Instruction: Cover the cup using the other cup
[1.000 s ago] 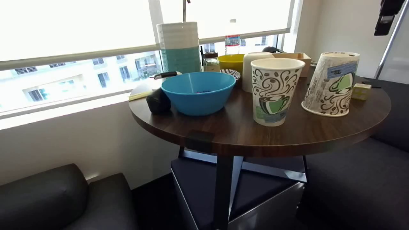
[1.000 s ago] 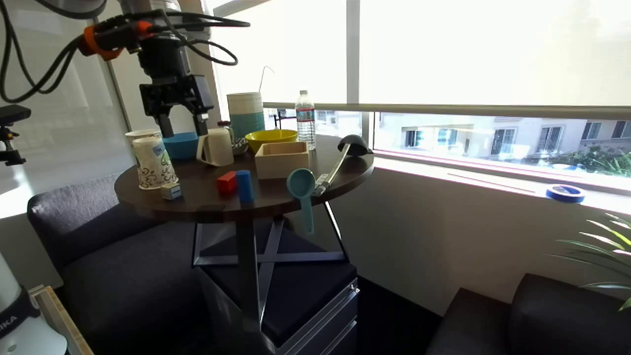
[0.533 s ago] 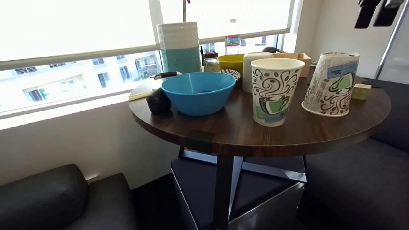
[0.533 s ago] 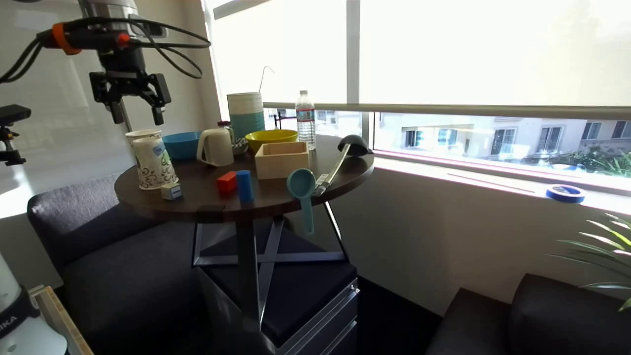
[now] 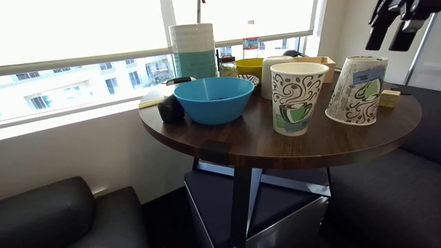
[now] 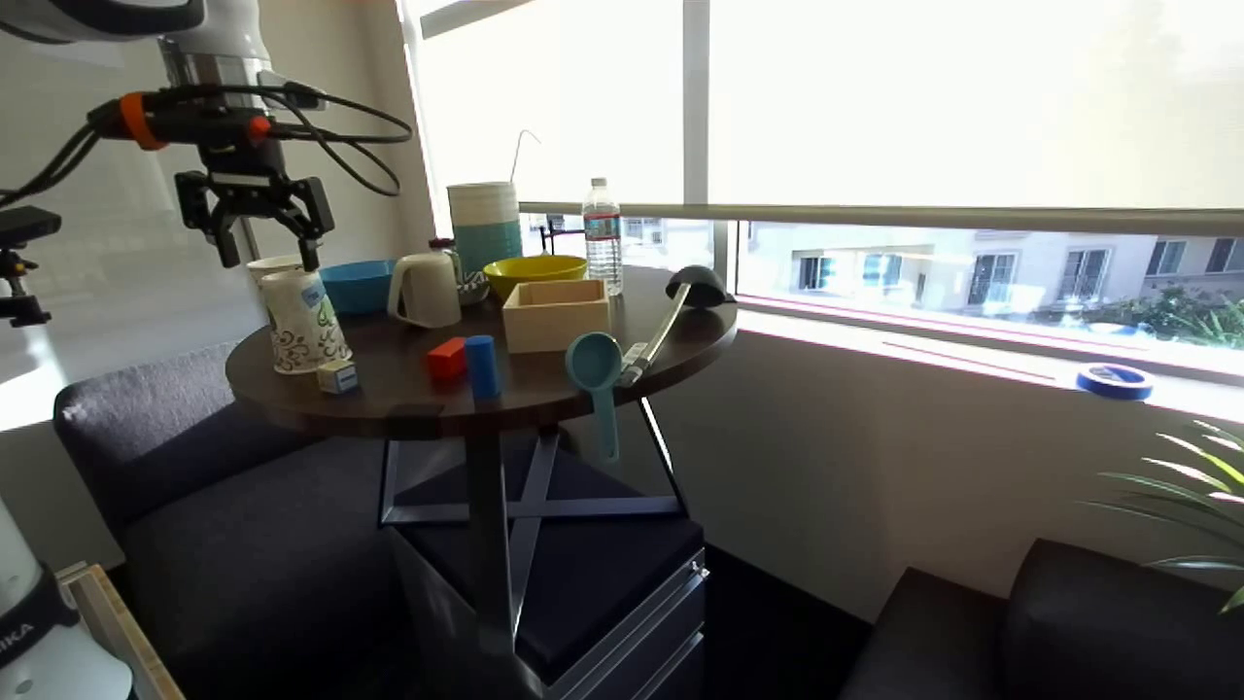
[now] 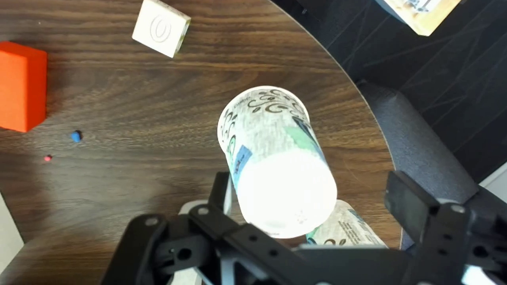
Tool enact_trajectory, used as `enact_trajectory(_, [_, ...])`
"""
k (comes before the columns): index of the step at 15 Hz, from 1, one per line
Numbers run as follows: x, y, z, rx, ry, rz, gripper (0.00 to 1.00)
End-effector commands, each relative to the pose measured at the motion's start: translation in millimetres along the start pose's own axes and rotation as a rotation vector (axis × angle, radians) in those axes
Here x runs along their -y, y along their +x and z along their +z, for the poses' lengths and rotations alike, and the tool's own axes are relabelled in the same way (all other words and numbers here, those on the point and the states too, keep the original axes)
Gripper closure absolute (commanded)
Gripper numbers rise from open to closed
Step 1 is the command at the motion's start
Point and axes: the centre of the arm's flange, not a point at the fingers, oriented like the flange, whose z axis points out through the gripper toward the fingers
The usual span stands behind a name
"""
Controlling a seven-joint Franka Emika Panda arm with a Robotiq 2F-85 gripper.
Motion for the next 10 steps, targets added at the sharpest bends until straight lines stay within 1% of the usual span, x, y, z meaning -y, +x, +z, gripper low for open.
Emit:
enact_trajectory(1, [-5, 6, 12, -0.025, -0.033, -0.023, 0.0])
enact_trajectory(7, [-9, 12, 24, -0.01, -0.041, -0.044, 0.01])
enact_trajectory(8, [-11, 14, 24, -0.013, -0.044, -0.042, 0.04])
enact_trajectory(9, [-12, 15, 24, -0.015, -0.045, -0.044, 0.05])
enact_trajectory(10, [-13, 16, 25, -0.015, -0.05, -0.044, 0.1])
